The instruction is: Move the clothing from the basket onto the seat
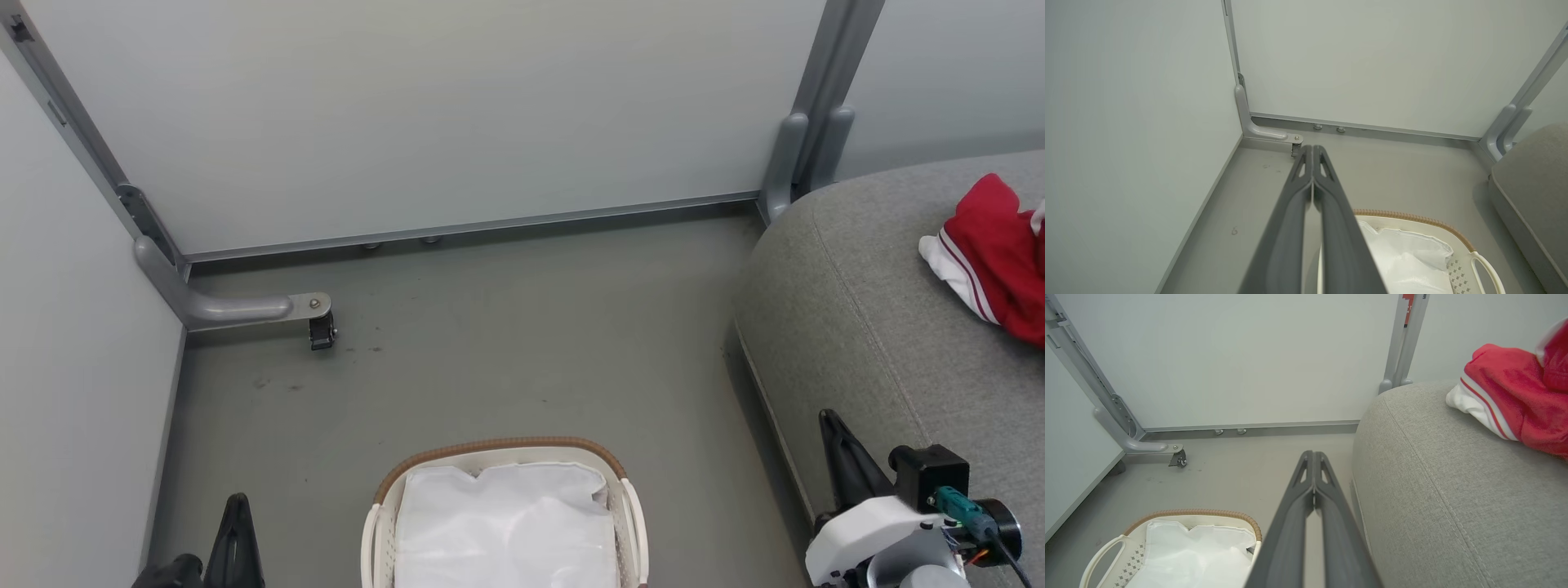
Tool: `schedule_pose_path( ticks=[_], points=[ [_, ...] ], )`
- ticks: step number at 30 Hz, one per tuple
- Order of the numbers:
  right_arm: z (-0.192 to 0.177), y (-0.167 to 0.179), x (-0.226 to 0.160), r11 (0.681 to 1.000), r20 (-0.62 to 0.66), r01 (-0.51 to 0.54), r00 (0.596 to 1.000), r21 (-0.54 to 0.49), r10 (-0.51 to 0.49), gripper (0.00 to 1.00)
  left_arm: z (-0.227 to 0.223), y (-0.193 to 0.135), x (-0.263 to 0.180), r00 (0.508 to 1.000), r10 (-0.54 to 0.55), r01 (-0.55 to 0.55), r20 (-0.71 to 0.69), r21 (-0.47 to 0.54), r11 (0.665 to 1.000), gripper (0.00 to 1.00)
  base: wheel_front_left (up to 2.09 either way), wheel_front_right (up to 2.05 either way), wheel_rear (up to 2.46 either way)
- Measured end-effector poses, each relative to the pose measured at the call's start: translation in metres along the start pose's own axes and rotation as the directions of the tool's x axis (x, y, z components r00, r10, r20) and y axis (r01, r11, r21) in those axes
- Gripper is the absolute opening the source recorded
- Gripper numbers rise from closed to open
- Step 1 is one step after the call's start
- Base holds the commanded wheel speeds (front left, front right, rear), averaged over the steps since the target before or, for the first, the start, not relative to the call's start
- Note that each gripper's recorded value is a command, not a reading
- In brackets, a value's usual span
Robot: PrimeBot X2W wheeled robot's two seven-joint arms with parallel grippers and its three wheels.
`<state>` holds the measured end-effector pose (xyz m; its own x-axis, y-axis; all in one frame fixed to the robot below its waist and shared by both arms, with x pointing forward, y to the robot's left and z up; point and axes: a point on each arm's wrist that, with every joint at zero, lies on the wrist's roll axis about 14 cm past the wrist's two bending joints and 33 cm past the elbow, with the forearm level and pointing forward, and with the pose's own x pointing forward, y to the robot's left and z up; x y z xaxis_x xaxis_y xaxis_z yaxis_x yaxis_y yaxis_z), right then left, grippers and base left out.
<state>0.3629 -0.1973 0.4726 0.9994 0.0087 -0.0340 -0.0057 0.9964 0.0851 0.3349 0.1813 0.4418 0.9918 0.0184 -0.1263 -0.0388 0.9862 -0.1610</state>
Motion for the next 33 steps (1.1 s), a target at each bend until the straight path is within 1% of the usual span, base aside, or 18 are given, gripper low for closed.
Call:
schedule_pose_path(
  ticks=[1,2,7,15,24,33],
  points=[
    [-0.001,-0.001,0.0,1.0,-0.006,0.006,1.0,0.015,-0.006,0.0,-0.001,0.001,0.0,1.0,0.005,-0.005,-0.006,-0.016,1.0,0.0,0.0,0.0,0.0],
    [-0.002,-0.004,0.0,0.998,-0.013,0.021,1.0,0.057,-0.02,0.0,-0.003,0.003,0.0,1.0,0.017,-0.018,-0.02,-0.054,0.998,0.0,0.0,0.0,0.0],
    [-0.001,-0.007,0.001,0.987,-0.019,0.044,0.999,0.154,-0.042,0.0,-0.004,0.007,0.001,0.999,0.035,-0.04,-0.035,-0.148,0.988,0.0,0.0,0.0,0.0],
    [0.001,-0.01,0.002,0.953,-0.02,0.066,0.998,0.295,-0.063,0.0,0.0,0.009,0.006,0.998,0.05,-0.059,-0.038,-0.286,0.956,0.0,0.0,0.0,0.0],
    [0.003,-0.012,0.004,0.897,-0.028,0.084,0.996,0.434,-0.08,0.0,0.005,0.01,0.011,0.998,0.055,-0.068,-0.043,-0.417,0.906,0.0,0.0,0.0,0.0],
    [0.004,-0.013,0.005,0.827,-0.037,0.094,0.995,0.554,-0.089,0.0,0.01,0.011,0.016,0.997,0.055,-0.07,-0.045,-0.534,0.842,0.0,0.0,0.0,0.0]
  ],
)
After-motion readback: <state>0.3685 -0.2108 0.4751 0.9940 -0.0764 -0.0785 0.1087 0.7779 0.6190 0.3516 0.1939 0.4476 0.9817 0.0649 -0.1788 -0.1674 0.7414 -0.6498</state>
